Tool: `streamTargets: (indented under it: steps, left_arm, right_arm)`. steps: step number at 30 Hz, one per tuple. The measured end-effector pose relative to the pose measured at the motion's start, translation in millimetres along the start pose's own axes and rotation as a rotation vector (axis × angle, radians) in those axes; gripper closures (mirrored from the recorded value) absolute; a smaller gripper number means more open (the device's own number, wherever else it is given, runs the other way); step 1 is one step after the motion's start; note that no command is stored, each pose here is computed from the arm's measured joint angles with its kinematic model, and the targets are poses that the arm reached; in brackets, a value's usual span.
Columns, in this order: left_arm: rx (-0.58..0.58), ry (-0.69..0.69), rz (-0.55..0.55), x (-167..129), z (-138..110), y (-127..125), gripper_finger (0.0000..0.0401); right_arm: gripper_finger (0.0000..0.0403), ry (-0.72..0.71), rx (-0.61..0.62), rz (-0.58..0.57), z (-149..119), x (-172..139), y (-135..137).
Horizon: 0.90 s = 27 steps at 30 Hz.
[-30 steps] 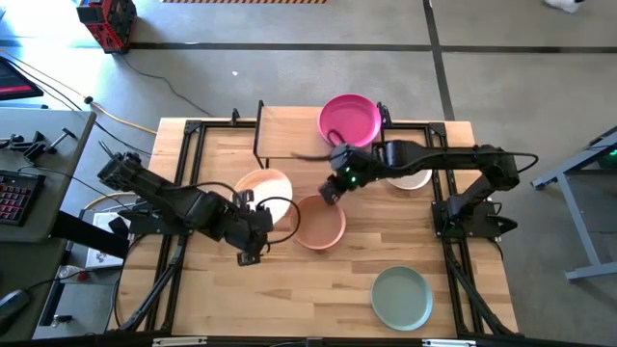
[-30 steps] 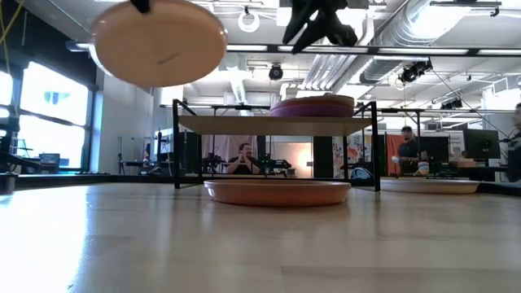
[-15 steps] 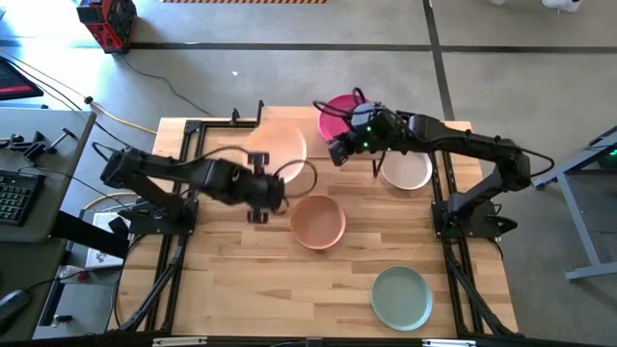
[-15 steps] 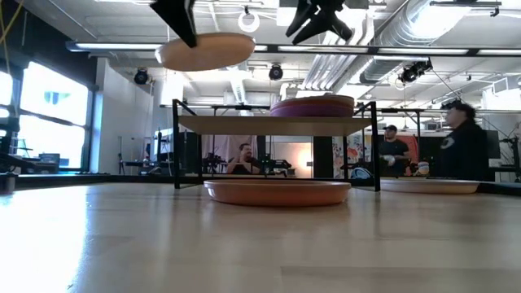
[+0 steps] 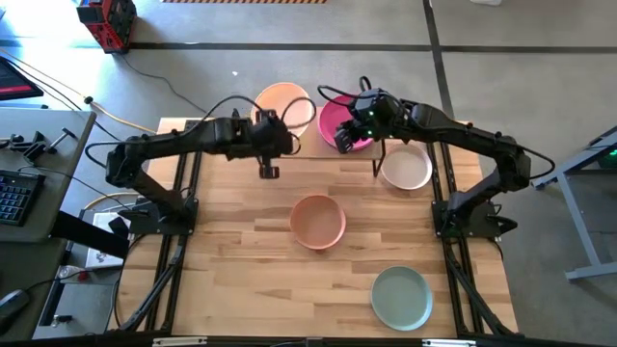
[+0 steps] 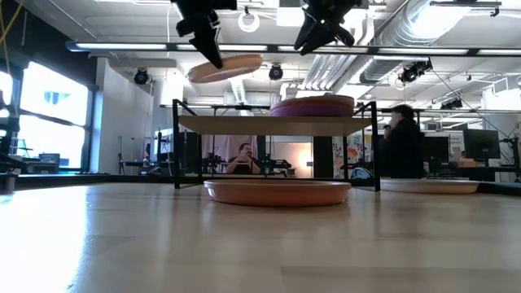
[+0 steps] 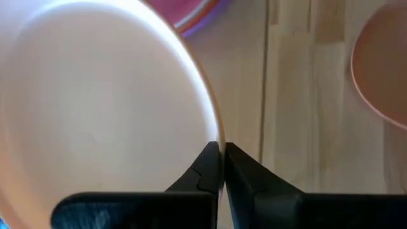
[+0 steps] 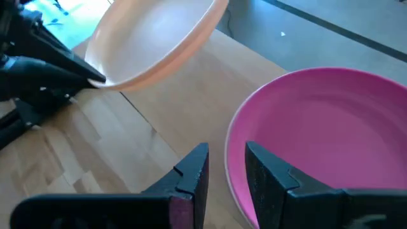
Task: Place and stack plates onto a shelf
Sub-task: Put the left white plate on the shelf
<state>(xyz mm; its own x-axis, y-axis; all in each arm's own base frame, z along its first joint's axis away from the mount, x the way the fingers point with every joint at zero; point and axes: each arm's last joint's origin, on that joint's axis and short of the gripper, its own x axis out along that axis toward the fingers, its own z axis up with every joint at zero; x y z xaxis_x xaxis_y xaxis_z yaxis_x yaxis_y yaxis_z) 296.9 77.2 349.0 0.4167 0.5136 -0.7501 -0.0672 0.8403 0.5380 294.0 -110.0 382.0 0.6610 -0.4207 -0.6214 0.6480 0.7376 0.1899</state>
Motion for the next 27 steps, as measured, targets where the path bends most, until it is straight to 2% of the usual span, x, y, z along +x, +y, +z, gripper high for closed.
streamTargets:
  steps: [7, 16, 27]
  left_arm:
    - [-0.021, -0.026, -0.054, 16, -3, 17, 0.0400]
    - [-0.007, 0.040, -0.107, 46, 1, 8, 0.0400]
    - [0.021, 0.105, -0.123, 70, 2, 3, 0.0400]
  right_arm:
    - [0.0318, 0.031, -0.008, -0.028, -1, 1, -7]
    - [0.0318, 0.066, -0.029, -0.041, -5, 1, -8]
    - [0.0318, 0.105, -0.007, -0.034, -8, 0, -8]
